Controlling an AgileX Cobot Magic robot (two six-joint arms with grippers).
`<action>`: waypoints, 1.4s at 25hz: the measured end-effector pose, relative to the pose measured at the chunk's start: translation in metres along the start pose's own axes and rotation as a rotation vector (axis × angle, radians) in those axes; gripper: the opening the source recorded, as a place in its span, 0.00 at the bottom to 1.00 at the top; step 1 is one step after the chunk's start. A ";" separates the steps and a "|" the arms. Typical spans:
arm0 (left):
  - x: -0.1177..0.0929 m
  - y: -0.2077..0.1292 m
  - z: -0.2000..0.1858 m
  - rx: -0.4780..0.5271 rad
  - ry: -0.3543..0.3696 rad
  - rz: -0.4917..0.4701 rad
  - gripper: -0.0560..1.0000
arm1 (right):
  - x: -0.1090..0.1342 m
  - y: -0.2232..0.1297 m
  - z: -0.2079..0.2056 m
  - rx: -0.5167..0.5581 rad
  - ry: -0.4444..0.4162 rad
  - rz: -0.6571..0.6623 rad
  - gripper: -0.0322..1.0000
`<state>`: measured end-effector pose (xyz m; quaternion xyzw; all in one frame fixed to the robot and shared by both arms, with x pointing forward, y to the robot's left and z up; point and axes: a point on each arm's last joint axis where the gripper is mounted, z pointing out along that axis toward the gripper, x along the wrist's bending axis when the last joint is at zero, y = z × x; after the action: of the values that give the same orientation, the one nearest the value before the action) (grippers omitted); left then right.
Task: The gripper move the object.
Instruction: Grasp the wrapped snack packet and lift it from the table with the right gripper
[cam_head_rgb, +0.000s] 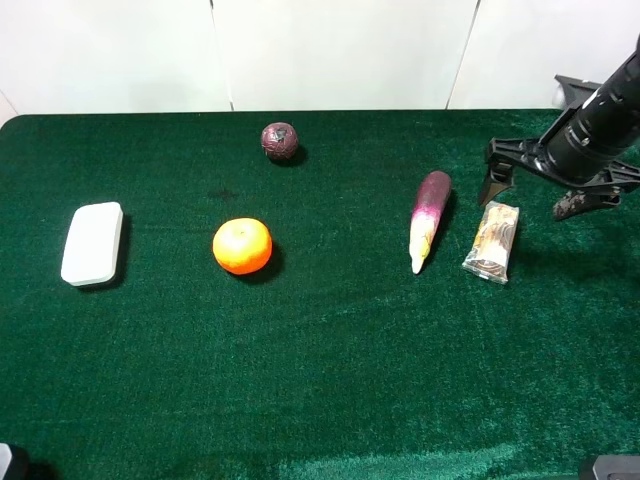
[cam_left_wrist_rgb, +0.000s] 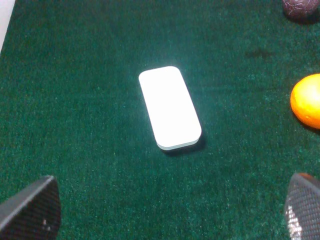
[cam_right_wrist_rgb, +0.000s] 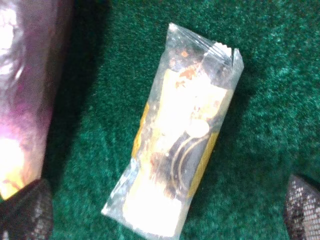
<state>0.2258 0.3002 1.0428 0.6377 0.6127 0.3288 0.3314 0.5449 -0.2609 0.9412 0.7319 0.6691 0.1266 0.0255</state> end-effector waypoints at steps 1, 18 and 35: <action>0.000 0.000 0.000 0.000 0.000 0.000 0.91 | 0.000 0.000 0.003 0.002 -0.002 0.001 0.70; 0.000 0.000 0.000 0.000 0.000 0.000 0.91 | -0.006 -0.001 0.047 0.080 -0.026 0.016 0.70; 0.000 0.000 0.000 0.000 0.000 0.000 0.91 | -0.009 -0.002 0.063 0.111 -0.034 0.023 0.67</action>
<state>0.2258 0.3002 1.0428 0.6377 0.6127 0.3288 0.3314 0.5562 -0.2609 0.8787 0.7419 0.6661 0.0771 -0.0051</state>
